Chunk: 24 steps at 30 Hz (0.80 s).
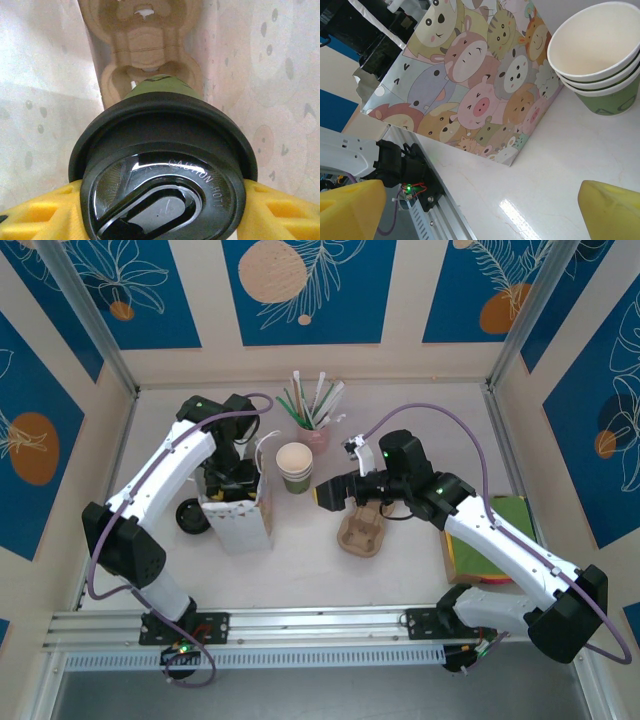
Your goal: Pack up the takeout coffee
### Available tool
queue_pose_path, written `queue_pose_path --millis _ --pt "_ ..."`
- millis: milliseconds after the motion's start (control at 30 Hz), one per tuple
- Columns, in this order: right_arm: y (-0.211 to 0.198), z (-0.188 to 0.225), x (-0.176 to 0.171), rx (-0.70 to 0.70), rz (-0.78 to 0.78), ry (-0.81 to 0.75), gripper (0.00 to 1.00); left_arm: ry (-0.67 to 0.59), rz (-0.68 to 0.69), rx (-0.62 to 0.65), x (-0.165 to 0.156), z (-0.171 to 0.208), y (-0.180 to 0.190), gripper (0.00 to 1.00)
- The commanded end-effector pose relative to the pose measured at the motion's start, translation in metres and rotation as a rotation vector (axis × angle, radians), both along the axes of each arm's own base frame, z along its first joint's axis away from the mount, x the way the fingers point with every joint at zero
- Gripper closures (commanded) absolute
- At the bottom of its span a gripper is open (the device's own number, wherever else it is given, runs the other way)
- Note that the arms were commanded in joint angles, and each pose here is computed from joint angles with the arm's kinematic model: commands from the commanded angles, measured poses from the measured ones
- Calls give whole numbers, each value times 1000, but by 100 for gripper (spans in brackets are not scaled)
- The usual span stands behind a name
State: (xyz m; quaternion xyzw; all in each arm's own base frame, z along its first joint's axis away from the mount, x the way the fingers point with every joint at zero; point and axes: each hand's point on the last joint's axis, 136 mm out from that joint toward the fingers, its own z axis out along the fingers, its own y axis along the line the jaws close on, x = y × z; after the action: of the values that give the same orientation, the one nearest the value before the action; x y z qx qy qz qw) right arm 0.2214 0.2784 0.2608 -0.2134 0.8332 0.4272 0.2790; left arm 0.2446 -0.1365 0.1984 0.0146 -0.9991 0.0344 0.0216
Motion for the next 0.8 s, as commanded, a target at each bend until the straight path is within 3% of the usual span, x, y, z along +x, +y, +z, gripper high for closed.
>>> queue_pose_path --millis 0,767 --pt "1 5 0 15 3 2 1 25 -16 -7 -2 -5 1 44" --pt "1 3 1 14 2 5 1 56 -10 15 -10 -15 6 44"
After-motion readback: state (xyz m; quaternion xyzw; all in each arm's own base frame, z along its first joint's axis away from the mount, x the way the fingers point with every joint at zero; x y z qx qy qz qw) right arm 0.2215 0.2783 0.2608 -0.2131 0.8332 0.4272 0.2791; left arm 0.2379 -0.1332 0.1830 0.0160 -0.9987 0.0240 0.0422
